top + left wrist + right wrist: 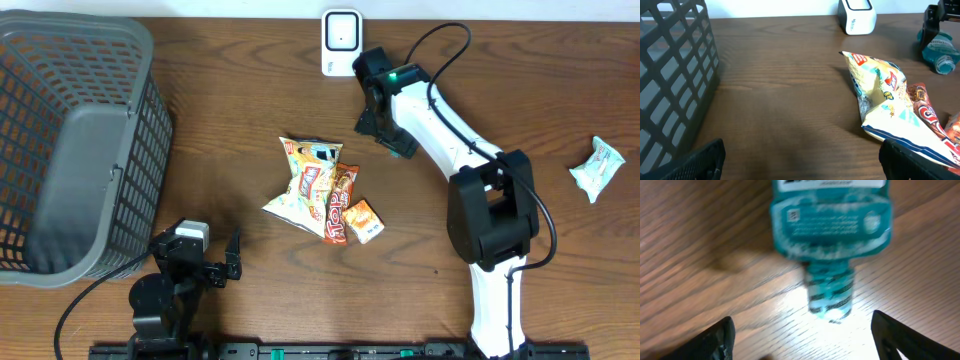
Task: Scan the item barcode
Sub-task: 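Move the right gripper to the Listerine bottle and grasp it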
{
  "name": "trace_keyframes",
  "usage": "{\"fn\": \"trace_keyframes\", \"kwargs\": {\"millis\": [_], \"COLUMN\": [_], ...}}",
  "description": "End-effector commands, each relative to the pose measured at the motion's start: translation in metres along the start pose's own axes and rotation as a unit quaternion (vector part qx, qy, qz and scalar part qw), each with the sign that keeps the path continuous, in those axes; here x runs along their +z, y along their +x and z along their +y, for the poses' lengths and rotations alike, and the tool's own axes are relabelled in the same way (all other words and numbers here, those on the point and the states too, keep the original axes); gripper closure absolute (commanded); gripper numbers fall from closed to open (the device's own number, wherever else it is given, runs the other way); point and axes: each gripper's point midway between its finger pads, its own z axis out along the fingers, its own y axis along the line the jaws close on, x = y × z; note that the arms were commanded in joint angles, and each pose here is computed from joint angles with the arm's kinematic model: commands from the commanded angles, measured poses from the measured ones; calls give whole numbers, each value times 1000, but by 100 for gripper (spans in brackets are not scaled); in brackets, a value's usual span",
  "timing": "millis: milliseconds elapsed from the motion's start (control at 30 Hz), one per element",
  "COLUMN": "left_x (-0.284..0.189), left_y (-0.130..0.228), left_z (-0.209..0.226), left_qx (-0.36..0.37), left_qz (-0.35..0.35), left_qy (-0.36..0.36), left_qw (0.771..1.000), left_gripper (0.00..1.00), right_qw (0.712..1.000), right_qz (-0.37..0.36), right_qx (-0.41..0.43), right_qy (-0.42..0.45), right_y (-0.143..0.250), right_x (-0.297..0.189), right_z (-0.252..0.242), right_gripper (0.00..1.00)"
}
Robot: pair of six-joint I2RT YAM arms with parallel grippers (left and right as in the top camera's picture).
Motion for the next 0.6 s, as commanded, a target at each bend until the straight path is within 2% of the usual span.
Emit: {"fn": "trace_keyframes", "kwargs": {"millis": [0,267,467,567], "left_x": [2,2,2,2], "left_y": [12,12,12,12], "left_z": [1,1,1,1], "left_qx": [-9,-9,-9,-9], "left_qz": [18,18,18,18], "left_qy": [-2,-2,-2,-2], "left_qw": [1000,1000,1000,1000], "left_gripper": [2,2,2,2], "right_qw": [999,998,998,998], "right_qz": [-26,-30,4,8], "right_qx": [4,1,-4,-6], "right_qy": [25,46,57,63], "right_y": [-15,-15,0,3], "right_x": [5,35,65,68], "right_z": [-12,-13,-13,-15], "right_gripper": [20,37,39,46]}}
